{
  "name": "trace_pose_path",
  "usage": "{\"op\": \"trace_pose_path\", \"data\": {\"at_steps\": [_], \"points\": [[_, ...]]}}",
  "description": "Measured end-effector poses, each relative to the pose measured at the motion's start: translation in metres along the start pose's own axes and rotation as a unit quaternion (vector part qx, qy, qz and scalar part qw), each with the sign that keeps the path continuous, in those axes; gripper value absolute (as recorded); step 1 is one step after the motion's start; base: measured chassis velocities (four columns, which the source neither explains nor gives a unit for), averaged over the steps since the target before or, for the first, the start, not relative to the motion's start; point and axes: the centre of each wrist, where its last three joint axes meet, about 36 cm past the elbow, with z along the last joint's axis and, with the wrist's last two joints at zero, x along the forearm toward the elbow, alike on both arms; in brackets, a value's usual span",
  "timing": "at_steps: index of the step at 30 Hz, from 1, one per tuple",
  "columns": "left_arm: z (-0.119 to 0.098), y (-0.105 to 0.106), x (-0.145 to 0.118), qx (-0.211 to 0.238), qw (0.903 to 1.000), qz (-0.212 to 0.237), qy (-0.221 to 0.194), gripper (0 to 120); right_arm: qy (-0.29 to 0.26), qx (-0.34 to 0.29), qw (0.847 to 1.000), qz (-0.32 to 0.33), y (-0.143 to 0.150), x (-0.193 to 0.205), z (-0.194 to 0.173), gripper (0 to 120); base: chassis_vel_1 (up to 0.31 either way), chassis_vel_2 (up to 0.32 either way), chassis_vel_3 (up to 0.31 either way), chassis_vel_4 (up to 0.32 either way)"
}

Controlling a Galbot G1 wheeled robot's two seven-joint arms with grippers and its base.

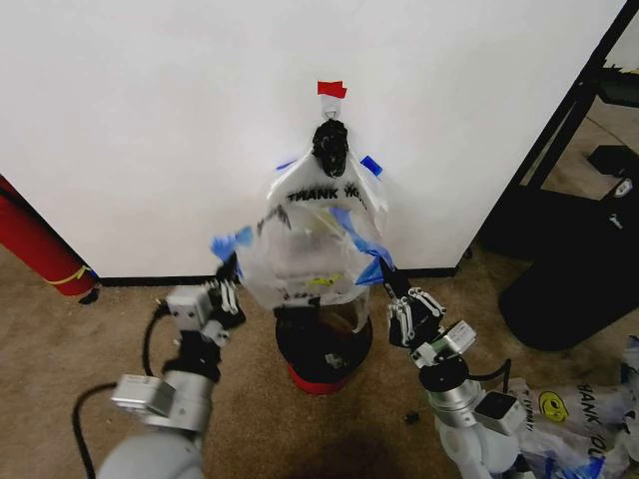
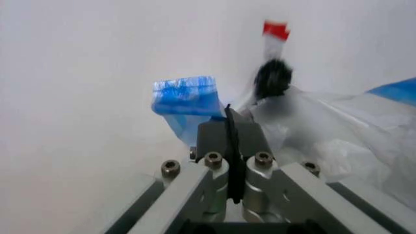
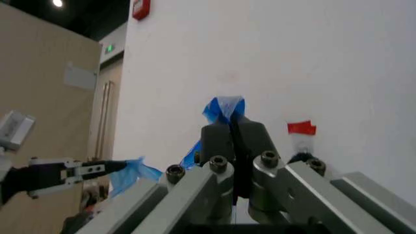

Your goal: Pick up the garbage bag from the wall and place it over the trash bin.

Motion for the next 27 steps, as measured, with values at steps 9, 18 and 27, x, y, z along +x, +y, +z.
{"op": "trace_pose_path", "data": {"at_steps": [9, 18, 27], "points": [[-0.007, 0.014, -0.007, -0.040, 0.9954, 0.061, -0.062, 0, -0.029, -0.031, 0.999, 0.004, 0.006, -0.005, -0.011, 0, 0.000, 0.000, 0.000, 0.000], [-0.009, 0.024, -0.006, -0.086, 0.9947, 0.047, -0.031, 0, 0.006, -0.032, 0.999, 0.039, 0.020, 0.002, -0.011, 0, 0.000, 0.000, 0.000, 0.000], [-0.011, 0.009, -0.016, 0.036, 0.9987, 0.032, 0.011, 0, 0.000, 0.014, 0.999, 0.039, 0.010, -0.007, -0.029, 0, 0.000, 0.000, 0.000, 0.000]]}}
